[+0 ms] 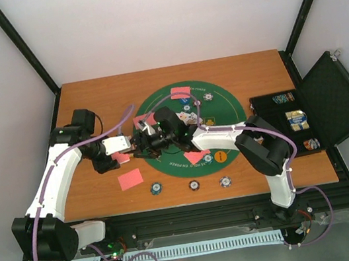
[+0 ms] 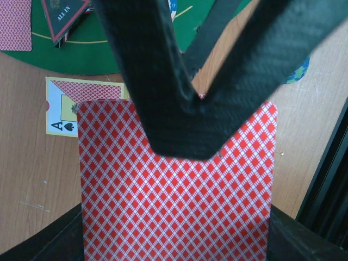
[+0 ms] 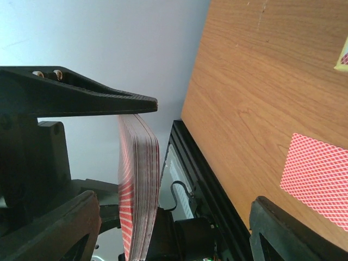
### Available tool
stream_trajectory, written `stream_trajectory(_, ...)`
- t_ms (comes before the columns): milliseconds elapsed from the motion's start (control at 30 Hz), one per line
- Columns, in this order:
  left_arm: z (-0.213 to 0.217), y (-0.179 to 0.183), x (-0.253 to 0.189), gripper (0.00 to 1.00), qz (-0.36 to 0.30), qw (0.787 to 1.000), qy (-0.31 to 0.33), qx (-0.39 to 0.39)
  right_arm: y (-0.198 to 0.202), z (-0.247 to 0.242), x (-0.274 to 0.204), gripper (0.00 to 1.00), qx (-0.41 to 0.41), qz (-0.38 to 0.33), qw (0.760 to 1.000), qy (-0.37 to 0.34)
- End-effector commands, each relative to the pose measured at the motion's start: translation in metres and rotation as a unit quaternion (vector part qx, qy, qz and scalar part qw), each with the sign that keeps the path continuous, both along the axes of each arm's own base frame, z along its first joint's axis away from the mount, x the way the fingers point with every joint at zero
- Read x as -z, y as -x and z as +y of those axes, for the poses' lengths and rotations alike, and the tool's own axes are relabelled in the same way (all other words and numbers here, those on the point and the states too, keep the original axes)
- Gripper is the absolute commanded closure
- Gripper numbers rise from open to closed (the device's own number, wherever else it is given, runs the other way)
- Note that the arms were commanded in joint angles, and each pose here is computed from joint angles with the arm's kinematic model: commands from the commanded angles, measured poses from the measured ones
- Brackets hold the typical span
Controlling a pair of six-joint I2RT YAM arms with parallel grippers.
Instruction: Distribute texas hold em gaming equipment
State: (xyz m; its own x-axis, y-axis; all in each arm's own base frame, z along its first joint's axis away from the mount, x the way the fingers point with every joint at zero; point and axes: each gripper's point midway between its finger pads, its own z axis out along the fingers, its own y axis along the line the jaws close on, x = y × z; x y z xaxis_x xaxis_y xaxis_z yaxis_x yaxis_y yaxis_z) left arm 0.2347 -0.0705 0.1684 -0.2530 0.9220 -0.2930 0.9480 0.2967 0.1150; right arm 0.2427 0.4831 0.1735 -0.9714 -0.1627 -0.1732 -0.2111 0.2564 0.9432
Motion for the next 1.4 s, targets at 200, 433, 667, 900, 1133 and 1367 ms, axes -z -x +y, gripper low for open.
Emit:
stream_trajectory(200,-0.006,-0.008,-0.018,0.90,-0.032,0.999,0.017,0.006,0.016,0.032,-0.006,0.25,-0.025,0.030,0.998,-0.057)
stream_trajectory(433,-0.006,-0.008,-0.019,0.90,-0.035,0.999,0.017,0.007,0.013,0.046,0.008,0.29,-0.031,0.046,0.997,-0.049)
stream_trajectory(667,-0.006,-0.008,-0.021,0.90,-0.038,0.999,0.018,0.008,-0.002,0.018,0.023,0.45,-0.003,0.056,0.998,-0.031)
stream_trajectory(900,-0.007,-0.008,-0.019,0.90,-0.034,0.999,0.020,0.008,-0.003,0.005,0.015,0.54,0.005,0.046,0.998,-0.030)
stream_trajectory(1133,-0.004,-0.008,-0.017,0.90,-0.035,0.999,0.011,0.007,-0.003,0.000,-0.005,0.81,0.007,0.032,0.999,-0.038)
stream_trajectory(1367,-0.002,-0.009,-0.011,0.90,-0.033,0.999,0.005,0.005,-0.005,-0.005,-0.017,0.95,0.010,0.021,0.999,-0.034)
